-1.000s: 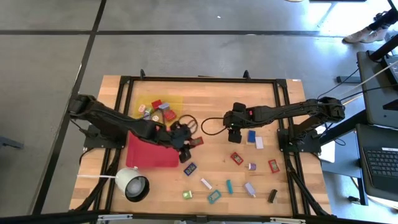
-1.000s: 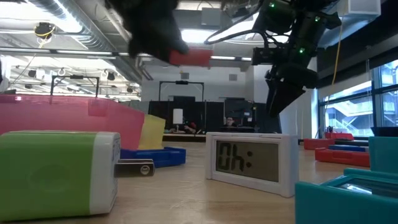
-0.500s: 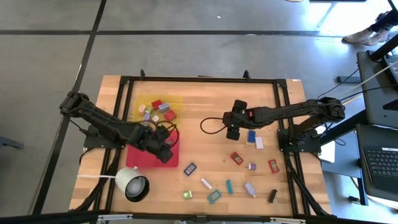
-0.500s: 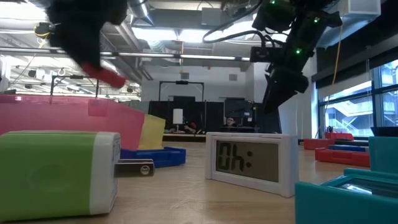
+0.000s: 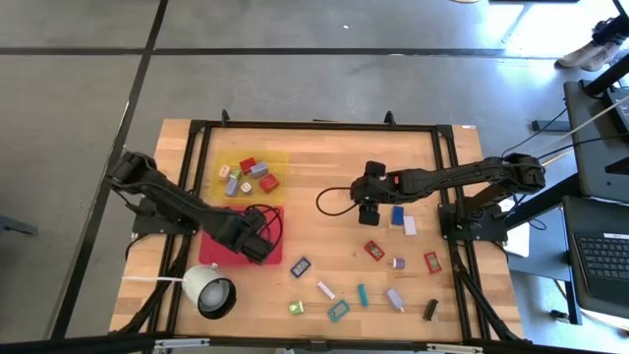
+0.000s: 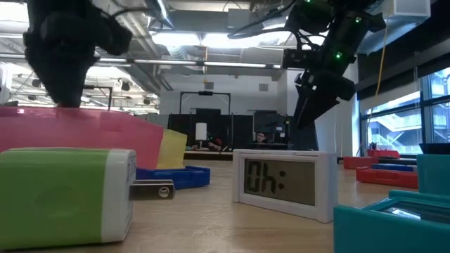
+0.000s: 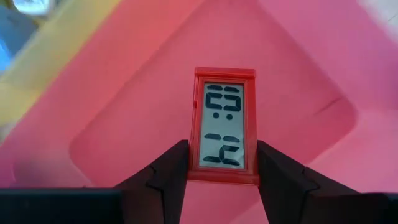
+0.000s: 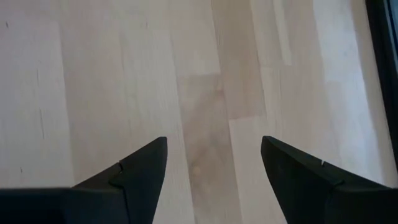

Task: Pick & Place Office items
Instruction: Put the red timer into the red bin, then put the blue timer into the red bin

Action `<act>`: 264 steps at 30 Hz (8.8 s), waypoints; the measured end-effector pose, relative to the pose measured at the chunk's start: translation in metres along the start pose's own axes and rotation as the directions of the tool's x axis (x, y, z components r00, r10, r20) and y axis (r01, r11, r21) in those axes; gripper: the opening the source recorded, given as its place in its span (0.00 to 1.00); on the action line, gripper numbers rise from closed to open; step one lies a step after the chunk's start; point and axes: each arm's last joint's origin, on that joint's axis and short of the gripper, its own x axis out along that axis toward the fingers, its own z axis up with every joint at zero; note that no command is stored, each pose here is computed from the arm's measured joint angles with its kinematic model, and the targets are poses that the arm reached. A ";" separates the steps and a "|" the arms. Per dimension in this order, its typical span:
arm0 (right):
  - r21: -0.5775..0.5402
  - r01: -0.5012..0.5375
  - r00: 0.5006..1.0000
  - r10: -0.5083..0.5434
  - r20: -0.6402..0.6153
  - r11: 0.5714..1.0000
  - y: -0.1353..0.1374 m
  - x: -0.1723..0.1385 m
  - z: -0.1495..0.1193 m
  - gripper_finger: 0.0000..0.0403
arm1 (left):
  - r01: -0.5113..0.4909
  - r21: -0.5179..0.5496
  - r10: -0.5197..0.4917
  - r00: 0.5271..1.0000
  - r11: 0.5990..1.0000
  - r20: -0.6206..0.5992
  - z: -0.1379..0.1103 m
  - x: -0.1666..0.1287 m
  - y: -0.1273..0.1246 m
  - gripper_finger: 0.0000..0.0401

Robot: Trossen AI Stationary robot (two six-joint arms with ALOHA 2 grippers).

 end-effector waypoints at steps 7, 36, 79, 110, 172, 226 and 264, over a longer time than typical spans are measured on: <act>0.002 0.000 1.000 0.000 0.007 1.000 0.000 0.000 0.001 0.65 | -0.078 0.059 0.083 0.994 0.995 -0.073 -0.001 0.024 -0.010 0.39; 0.010 0.001 0.999 -0.001 0.033 1.000 0.000 0.000 0.003 0.65 | 0.015 -0.026 -0.017 0.997 1.000 -0.076 0.034 -0.010 0.016 0.55; 0.017 0.001 0.999 -0.002 0.052 1.000 0.000 0.000 0.005 0.65 | 0.501 0.249 -0.546 0.820 0.829 0.170 0.049 0.026 -0.103 0.70; 0.028 0.001 0.996 -0.003 0.086 1.000 0.000 0.000 0.009 0.65 | 0.055 0.978 -0.573 0.816 0.202 0.072 0.040 0.011 -0.119 0.70; 0.032 0.000 0.995 -0.003 0.098 0.999 0.000 0.000 0.010 0.65 | 0.174 0.881 -0.363 0.932 0.440 -0.002 0.037 0.071 -0.121 0.69; 0.037 0.000 0.994 -0.004 0.111 0.999 0.000 -0.001 0.011 0.65 | 0.121 0.485 -0.235 0.955 0.866 0.180 0.045 -0.021 -0.055 0.14; 0.044 -0.001 0.991 -0.005 0.132 0.999 -0.001 -0.001 0.013 0.65 | -0.169 0.536 0.314 0.930 0.827 -0.192 -0.002 0.028 -0.044 0.17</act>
